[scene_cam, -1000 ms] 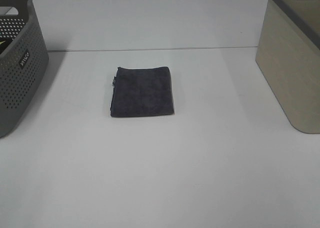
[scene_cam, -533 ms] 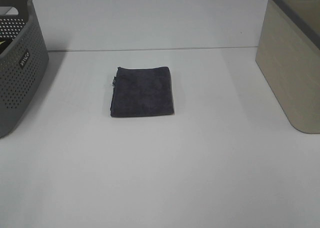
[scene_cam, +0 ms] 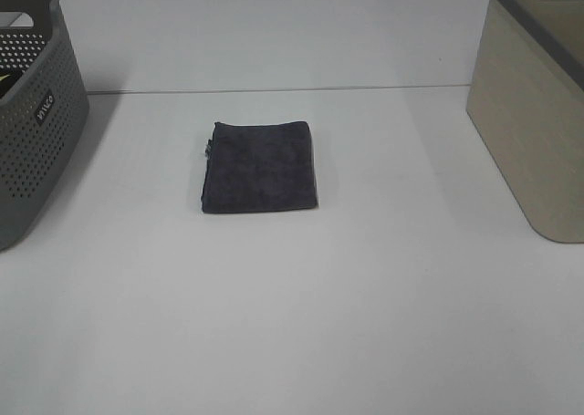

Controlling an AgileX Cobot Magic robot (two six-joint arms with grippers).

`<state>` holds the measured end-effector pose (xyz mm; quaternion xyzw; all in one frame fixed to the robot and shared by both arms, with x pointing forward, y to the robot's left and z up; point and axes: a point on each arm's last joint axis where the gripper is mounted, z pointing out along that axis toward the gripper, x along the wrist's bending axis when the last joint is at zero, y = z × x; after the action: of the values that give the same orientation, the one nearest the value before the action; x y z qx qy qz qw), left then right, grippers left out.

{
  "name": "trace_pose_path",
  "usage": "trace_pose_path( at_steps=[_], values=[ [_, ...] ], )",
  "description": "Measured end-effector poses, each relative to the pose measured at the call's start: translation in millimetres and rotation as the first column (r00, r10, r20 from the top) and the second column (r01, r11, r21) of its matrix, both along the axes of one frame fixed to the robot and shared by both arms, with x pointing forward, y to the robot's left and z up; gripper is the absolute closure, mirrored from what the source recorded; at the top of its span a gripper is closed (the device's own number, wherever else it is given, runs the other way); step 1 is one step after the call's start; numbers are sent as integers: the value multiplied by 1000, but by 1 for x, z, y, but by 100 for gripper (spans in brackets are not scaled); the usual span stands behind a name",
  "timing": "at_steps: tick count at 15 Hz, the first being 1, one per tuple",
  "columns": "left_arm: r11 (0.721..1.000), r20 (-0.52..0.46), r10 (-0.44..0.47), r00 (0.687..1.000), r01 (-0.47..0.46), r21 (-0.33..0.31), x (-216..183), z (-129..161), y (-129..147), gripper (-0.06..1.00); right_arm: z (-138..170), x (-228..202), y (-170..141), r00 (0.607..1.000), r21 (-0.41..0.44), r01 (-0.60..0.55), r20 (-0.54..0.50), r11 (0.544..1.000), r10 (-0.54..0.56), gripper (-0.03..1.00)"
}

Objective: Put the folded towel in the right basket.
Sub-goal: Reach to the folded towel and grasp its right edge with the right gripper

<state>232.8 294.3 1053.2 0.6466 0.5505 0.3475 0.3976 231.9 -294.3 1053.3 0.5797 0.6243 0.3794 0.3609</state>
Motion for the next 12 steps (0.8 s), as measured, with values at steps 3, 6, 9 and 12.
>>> trace_pose_path(
  at_steps=[3, 6, 9, 12],
  values=[
    [1000, 0, 0, 1000, 0, 0, 0, 0, 0, -4, 0, 0, 0, 1000, 0, 0, 0, 1000, 0, 33],
    [1000, 0, 0, 1000, 0, 0, 0, 0, 0, -4, 0, 0, 0, 1000, 0, 0, 0, 1000, 0, 33],
    [1000, 0, 0, 1000, 0, 0, 0, 0, 0, -4, 0, 0, 0, 1000, 0, 0, 0, 1000, 0, 33],
    [1000, 0, 0, 1000, 0, 0, 0, 0, 0, -4, 0, 0, 0, 1000, 0, 0, 0, 1000, 0, 33]
  ],
)
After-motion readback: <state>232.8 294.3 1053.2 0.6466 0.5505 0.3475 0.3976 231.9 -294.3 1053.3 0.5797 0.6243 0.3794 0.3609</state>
